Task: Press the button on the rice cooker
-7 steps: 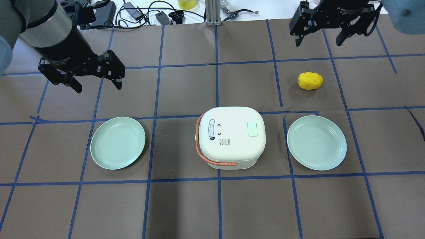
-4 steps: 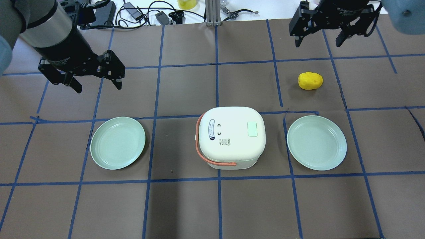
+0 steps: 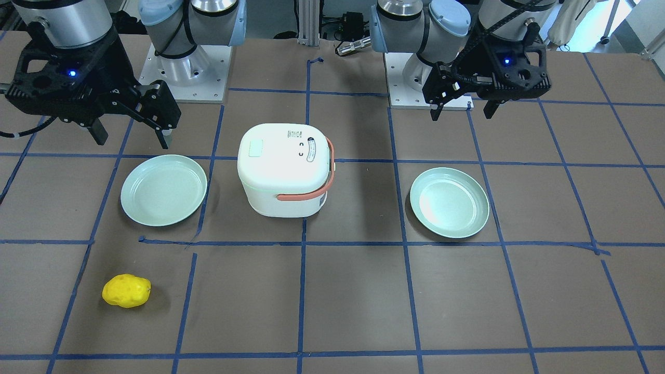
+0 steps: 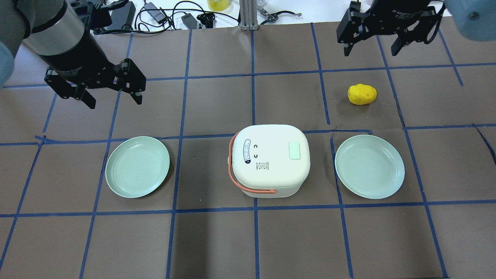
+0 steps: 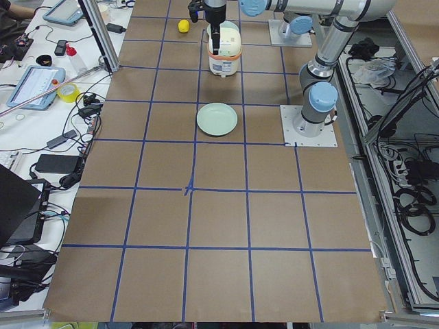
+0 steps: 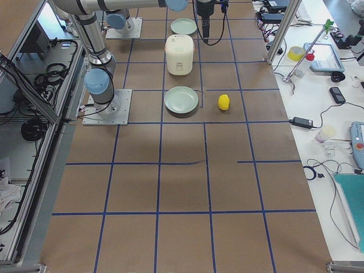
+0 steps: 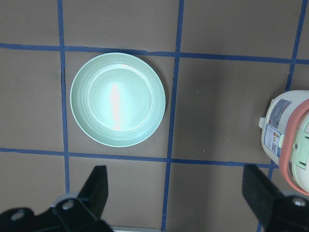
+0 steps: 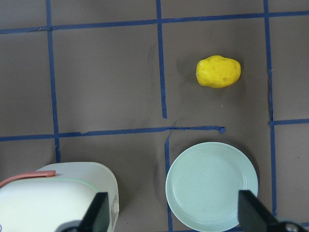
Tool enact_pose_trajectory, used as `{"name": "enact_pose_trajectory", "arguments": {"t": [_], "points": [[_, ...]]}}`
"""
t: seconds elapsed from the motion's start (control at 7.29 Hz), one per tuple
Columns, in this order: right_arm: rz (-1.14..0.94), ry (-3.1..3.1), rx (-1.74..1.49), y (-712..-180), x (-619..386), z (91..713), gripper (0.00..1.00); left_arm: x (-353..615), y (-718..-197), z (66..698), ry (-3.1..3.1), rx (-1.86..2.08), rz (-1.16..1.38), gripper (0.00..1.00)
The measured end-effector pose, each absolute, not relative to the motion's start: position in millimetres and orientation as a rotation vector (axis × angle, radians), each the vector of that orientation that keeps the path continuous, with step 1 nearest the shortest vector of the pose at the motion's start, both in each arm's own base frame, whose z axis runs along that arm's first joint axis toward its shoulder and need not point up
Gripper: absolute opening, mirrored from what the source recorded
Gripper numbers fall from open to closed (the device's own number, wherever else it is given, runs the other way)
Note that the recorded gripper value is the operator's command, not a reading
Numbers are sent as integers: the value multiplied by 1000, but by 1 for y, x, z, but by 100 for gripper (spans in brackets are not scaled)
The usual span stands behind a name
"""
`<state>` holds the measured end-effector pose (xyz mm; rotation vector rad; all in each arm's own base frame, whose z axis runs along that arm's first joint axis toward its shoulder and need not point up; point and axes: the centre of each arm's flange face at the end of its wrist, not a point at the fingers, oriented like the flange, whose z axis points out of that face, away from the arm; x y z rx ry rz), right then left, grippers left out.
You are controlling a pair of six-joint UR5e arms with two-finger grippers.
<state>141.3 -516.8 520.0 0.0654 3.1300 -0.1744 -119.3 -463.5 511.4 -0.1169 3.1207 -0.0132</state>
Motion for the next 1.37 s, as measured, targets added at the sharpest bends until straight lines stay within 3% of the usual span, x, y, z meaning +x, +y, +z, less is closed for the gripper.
{"name": "enact_pose_trajectory", "arguments": {"t": [0.14,0.27,0.41,0.96,1.37], "points": [[-136,3103,45,-512,150,509,22,-119,-463,511,3121,-117,-13,100],[-94,3079,19,-505,161,497,6,-119,-464,511,3121,-117,-13,100],[-49,3066,-22,-497,177,483,0,-119,-464,511,3121,-117,-14,100],[157,3063,-87,-450,241,418,0,-119,-464,511,3121,-117,-13,100],[194,3068,-111,-436,250,392,0,-119,-464,511,3121,-116,-13,100]]}}
